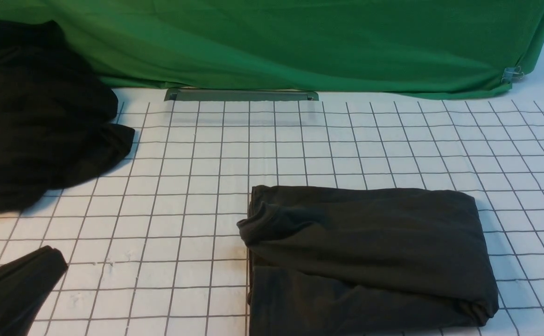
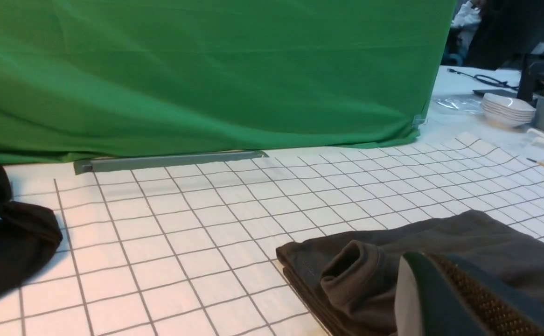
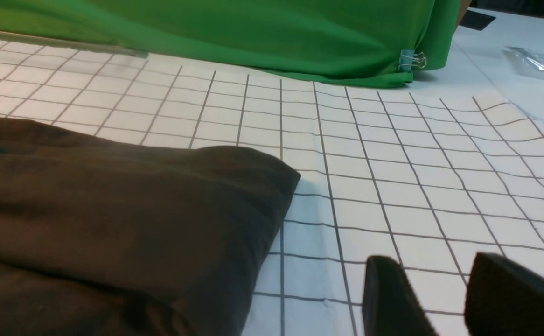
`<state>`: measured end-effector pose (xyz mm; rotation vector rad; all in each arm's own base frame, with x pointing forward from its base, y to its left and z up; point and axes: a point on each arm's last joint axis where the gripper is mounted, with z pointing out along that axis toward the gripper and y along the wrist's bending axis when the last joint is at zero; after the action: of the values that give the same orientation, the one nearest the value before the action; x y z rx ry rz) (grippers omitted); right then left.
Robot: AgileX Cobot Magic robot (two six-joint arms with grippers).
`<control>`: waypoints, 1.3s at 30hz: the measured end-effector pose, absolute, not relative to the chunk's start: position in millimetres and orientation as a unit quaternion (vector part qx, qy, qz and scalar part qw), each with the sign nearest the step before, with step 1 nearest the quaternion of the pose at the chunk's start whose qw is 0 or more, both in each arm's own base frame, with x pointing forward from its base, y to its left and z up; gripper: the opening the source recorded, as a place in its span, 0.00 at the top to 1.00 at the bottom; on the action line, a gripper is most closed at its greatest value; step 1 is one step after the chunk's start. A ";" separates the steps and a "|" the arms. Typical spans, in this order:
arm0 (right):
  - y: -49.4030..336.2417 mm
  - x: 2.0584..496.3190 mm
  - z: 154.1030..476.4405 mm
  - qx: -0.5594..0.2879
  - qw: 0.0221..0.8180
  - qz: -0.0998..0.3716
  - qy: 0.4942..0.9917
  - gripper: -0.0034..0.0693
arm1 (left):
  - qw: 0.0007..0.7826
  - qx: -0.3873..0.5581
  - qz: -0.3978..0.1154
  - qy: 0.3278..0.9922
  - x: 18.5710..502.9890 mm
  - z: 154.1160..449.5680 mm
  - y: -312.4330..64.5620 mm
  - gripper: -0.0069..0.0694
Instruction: Fold a long-sleeved shirt over a white checkered tablecloth.
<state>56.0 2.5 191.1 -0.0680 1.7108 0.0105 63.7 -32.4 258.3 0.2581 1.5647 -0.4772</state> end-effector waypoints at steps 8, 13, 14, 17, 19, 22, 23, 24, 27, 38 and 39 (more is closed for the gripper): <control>2.5 55.9 191.0 -0.030 0.655 0.005 0.755 0.62 | 0.708 0.052 -0.180 0.681 56.0 248.4 -19.2 0.91; 2.5 55.9 191.0 -0.030 0.655 0.005 0.755 0.62 | 0.727 -0.032 -0.100 0.679 54.3 226.7 -5.0 0.91; 2.5 55.9 191.0 -0.030 0.655 0.005 0.755 0.62 | 0.725 -0.055 -0.080 0.682 55.3 219.3 -1.7 0.91; 2.5 55.9 191.0 -0.030 0.655 0.005 0.755 0.62 | 0.718 -0.092 -0.040 0.689 56.5 208.0 4.3 0.91; 2.5 55.9 190.9 -0.030 0.655 0.005 0.755 0.62 | 0.712 -0.097 -0.020 0.695 56.5 205.5 6.2 0.91; 2.5 55.9 190.9 -0.030 0.655 0.005 0.755 0.62 | 0.677 -0.085 0.004 0.731 56.0 196.3 7.0 0.91; 2.5 55.9 190.9 -0.030 0.655 0.005 0.755 0.62 | 0.677 -0.085 0.005 0.732 56.0 196.3 7.1 0.91; 2.5 55.9 190.9 -0.030 0.655 0.005 0.755 0.62 | 0.664 -0.082 0.007 0.743 55.8 192.9 7.0 0.91; 2.5 55.9 190.9 -0.030 0.655 0.005 0.755 0.62 | 0.651 -0.069 0.006 0.756 55.4 189.7 5.9 0.91; 2.5 55.9 190.9 -0.029 0.655 0.005 0.755 0.62 | 0.647 -0.032 -0.026 0.761 55.7 189.0 0.5 0.90; 2.5 55.9 190.9 -0.029 0.655 0.005 0.755 0.62 | 0.647 -0.032 -0.026 0.761 55.7 189.0 0.5 0.90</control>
<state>55.9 2.5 190.9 -0.0661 1.7128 0.0122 55.7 0.5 189.0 -0.0731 1.7312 -0.0589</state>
